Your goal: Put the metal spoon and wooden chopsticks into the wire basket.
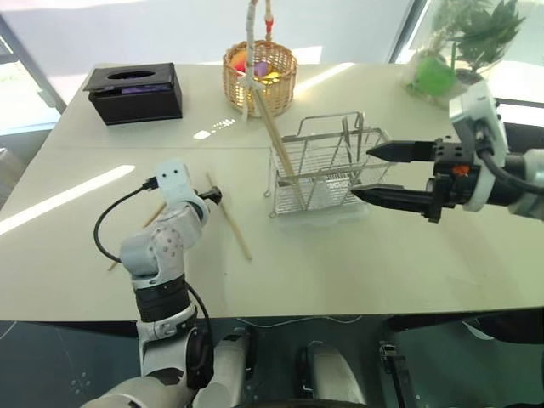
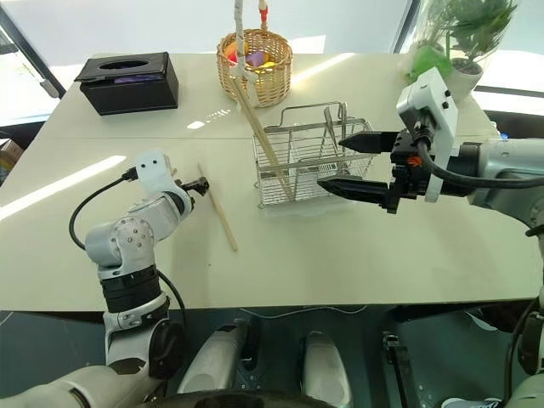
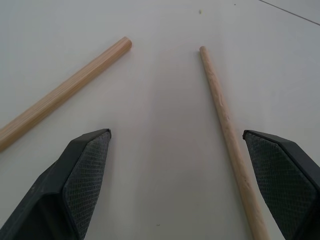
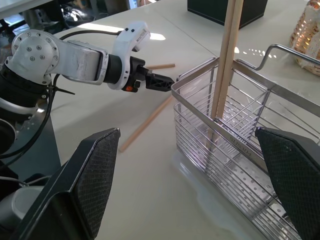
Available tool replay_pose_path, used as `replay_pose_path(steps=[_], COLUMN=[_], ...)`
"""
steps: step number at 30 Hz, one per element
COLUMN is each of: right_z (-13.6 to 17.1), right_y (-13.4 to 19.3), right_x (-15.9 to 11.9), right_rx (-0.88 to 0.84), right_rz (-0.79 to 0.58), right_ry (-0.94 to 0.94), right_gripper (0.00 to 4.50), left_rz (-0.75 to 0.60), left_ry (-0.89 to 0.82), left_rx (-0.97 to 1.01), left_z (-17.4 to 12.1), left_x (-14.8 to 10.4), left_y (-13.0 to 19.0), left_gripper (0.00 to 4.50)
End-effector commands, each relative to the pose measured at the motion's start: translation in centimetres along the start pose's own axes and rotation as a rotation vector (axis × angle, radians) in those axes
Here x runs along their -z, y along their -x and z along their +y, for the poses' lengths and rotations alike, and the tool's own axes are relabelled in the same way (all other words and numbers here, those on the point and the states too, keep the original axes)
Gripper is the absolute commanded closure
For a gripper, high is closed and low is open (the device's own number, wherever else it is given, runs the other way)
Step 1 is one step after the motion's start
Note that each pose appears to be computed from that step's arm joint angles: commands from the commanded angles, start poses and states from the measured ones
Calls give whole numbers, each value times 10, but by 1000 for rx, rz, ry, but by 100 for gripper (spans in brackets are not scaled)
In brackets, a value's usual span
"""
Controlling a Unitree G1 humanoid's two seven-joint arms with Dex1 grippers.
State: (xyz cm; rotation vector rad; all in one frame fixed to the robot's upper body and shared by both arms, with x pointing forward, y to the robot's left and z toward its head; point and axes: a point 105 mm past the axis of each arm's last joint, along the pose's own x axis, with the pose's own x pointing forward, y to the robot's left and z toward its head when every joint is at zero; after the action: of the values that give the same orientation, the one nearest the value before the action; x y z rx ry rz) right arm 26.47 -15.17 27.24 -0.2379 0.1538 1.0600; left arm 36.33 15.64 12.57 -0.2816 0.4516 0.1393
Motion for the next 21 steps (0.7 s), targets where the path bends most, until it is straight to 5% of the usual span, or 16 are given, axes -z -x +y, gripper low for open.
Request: replay_pose_path(steps=[1,14,21], right_z=[3,0,-1], right_y=[0,-6,-8], right_x=[-6,-2,-1], right_rx=[5,21,22], right_rz=[-35,-55,-61], right_ry=[50,53,51], right_gripper=[3,3,3], left_rz=[-54,-67,101], left_ry=[-87,-102,-48], left_rx=[37,175,189], left_z=[-14,-37,-42], left_x=[-11,-19,12], left_y=[4,14,5], left_gripper=[0,0,0])
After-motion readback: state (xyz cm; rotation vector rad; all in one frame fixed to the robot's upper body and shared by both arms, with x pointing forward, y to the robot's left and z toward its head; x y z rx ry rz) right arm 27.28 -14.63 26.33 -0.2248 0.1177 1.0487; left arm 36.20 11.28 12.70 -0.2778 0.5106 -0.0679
